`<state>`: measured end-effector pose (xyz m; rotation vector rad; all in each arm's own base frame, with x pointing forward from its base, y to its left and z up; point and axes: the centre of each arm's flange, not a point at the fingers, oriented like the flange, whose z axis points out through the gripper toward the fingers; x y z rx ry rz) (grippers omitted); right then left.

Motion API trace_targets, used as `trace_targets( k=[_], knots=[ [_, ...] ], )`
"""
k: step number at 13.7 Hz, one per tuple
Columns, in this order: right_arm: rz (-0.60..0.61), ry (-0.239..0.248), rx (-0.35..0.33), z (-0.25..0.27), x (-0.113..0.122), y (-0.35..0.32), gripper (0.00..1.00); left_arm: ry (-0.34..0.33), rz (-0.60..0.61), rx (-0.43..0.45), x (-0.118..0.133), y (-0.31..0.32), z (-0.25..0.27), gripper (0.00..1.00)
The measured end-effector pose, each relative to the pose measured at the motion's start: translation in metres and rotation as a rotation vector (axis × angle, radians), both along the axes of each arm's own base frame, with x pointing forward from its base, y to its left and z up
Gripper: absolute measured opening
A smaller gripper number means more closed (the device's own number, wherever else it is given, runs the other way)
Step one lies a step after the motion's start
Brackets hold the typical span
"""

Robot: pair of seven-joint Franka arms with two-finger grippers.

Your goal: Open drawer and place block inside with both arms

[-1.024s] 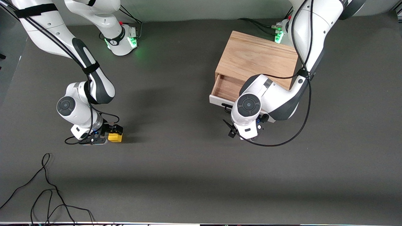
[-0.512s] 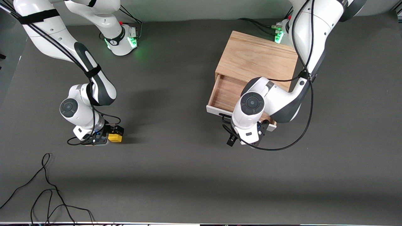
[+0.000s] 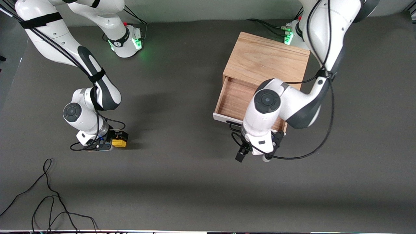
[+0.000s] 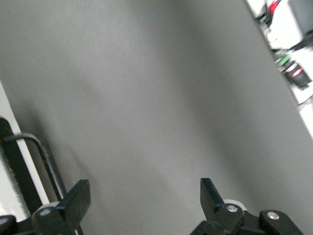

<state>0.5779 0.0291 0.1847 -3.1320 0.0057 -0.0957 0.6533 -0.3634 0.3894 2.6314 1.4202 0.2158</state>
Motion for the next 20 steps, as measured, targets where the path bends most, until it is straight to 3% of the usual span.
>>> trace_targets(
  k=[2, 5, 7, 9, 11, 14, 17, 20],
  knots=[
    [0.000, 0.000, 0.000, 0.000, 0.000, 0.000, 0.90, 0.015, -0.014, 0.042, 0.014, 0.027, 0.040, 1.00],
    [0.000, -0.001, 0.000, 0.000, 0.000, 0.000, 0.55, 0.109, -0.101, 0.076, 0.024, 0.092, 0.081, 1.00],
    [0.000, -0.002, 0.000, 0.001, 0.000, 0.000, 0.55, 0.215, -0.205, 0.055, 0.020, 0.152, 0.107, 1.00],
    [0.003, -0.005, 0.001, 0.005, 0.002, 0.002, 0.55, 0.264, -0.323, 0.043, 0.012, 0.212, 0.132, 1.00],
    [0.011, 0.016, -0.002, 0.028, 0.008, 0.007, 0.55, 0.281, -0.426, 0.059, -0.001, 0.249, 0.143, 1.00],
    [0.010, 0.093, -0.016, 0.103, 0.020, 0.026, 0.55, 0.315, -0.564, 0.055, -0.023, 0.288, 0.151, 1.00],
    [-0.037, 0.152, -0.039, 0.185, 0.028, 0.087, 0.55, 0.324, -0.697, 0.036, -0.047, 0.335, 0.167, 1.00],
    [-0.087, 0.179, -0.035, 0.257, 0.025, 0.156, 0.55, 0.327, -0.846, 0.052, -0.071, 0.354, 0.173, 1.00]
  ],
)
